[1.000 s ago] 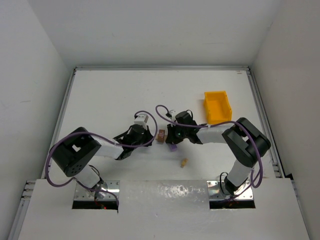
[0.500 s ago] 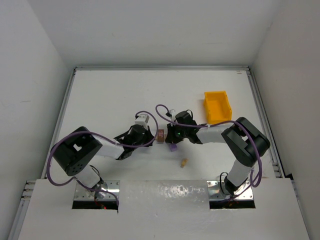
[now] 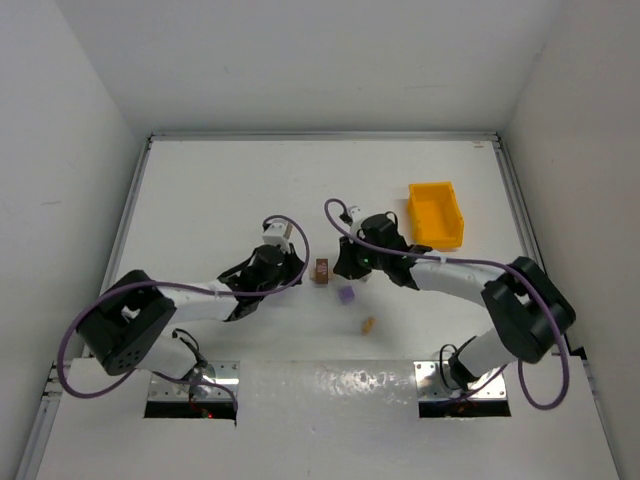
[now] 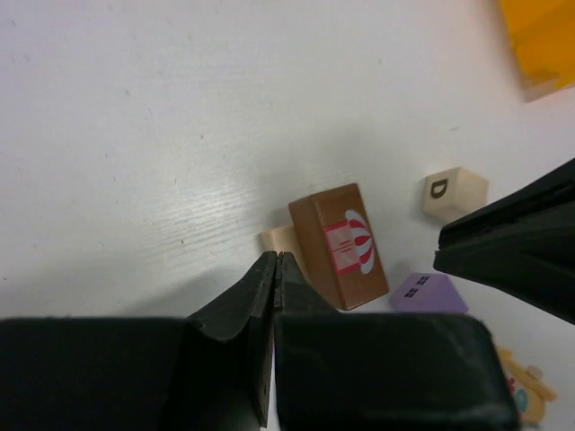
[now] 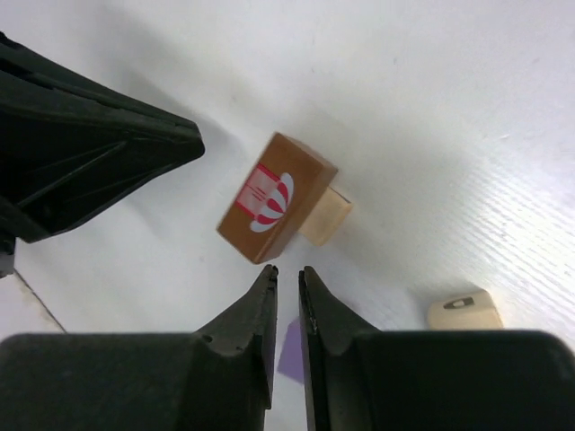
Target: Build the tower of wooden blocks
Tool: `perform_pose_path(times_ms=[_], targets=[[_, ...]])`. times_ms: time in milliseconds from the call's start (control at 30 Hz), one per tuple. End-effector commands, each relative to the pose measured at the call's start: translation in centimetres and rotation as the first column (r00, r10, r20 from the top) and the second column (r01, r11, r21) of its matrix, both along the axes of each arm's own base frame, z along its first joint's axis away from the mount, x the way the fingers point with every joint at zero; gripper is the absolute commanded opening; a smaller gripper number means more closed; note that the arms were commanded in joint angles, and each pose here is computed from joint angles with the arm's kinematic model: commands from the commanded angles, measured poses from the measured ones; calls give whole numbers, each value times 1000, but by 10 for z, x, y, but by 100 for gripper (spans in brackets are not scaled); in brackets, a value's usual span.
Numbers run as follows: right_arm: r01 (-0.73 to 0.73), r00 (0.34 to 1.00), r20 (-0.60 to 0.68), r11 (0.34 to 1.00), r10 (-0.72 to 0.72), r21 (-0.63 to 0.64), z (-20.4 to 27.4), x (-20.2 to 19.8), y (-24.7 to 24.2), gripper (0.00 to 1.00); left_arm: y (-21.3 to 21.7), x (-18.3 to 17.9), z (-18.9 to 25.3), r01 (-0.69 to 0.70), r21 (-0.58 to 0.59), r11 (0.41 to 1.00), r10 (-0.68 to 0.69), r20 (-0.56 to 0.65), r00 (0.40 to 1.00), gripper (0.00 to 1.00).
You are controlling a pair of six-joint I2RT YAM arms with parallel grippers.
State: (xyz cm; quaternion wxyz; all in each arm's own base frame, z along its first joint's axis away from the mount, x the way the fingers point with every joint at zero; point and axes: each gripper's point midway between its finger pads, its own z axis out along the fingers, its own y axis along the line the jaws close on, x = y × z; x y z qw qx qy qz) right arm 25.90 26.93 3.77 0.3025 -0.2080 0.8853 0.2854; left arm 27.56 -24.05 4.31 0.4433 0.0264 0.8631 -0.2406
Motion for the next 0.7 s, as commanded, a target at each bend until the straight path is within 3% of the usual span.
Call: perform_pose_path(times_ms=[0,133,200,300,467,667], targets=[[26,996,80,1000,-26,6,28,4,-9,15,0,9,37,-20,-22,1000,22,98,995,0],[72,991,115,997,-68,-32,33,-3,-29,23,13,10,64,-55,-16,998,57,167,984,0],[76,990,121,996,-70,-43,33,-10,-36,43,19,11,91,-69,-48,996,78,228,971,0],[70,989,135,993,-56,-95,28,-19,-38,54,35,10,127,-110,-108,988,140,326,935,0],[51,990,138,969,-18,-243,12,-32,-42,55,82,-4,162,-219,-212,952,294,445,846,0],[23,996,89,961,1,-276,-1,-31,-31,55,117,-11,148,-347,-220,912,410,435,802,14]])
